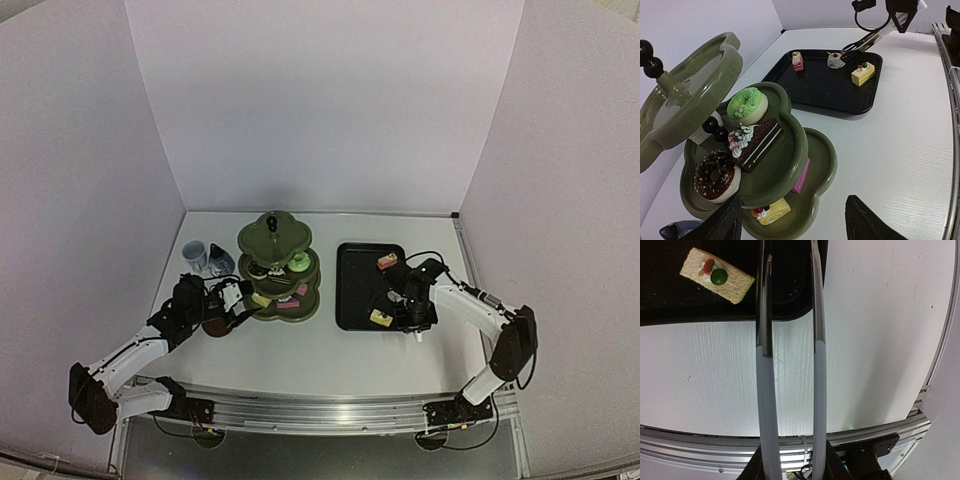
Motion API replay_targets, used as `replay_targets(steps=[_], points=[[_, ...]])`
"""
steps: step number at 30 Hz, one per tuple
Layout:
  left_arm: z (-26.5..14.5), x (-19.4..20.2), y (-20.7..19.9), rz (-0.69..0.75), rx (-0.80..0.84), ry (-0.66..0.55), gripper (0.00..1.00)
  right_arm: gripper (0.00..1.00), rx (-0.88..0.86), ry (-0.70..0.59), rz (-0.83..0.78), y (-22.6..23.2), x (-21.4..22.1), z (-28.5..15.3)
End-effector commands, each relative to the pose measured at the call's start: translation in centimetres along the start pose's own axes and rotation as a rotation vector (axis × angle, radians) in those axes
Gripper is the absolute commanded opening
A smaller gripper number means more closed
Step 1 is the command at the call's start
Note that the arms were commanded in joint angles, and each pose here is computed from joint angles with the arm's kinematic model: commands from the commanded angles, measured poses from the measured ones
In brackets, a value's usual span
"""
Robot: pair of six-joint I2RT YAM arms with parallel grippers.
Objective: Serve the afternoon tea
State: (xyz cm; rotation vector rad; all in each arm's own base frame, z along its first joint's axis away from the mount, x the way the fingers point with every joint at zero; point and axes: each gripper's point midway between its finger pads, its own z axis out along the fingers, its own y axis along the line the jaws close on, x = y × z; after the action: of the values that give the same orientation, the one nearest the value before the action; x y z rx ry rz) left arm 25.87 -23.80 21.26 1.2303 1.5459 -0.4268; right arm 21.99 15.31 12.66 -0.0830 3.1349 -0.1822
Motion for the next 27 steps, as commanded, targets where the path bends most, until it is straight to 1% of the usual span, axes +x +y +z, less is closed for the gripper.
replay_targets(steps=[1, 15, 27], points=[[0.2, -0.5, 0.4, 0.025, -0.017, -0.024, 0.7, 0.28, -0.006, -0.066, -0.01, 0.4, -1.8, -0.7], [0.1, -0.3, 0.4, 0.053, -0.02, -0.02, 0.7, 0.31, 0.02, -0.143, -0.032, 0.8, -4.2, -0.7], [0.2, 0.0, 0.3, 0.063, -0.019, -0.013, 0.7, 0.32, 0.043, -0.165, -0.043, 1.5, -6.1, 0.0]])
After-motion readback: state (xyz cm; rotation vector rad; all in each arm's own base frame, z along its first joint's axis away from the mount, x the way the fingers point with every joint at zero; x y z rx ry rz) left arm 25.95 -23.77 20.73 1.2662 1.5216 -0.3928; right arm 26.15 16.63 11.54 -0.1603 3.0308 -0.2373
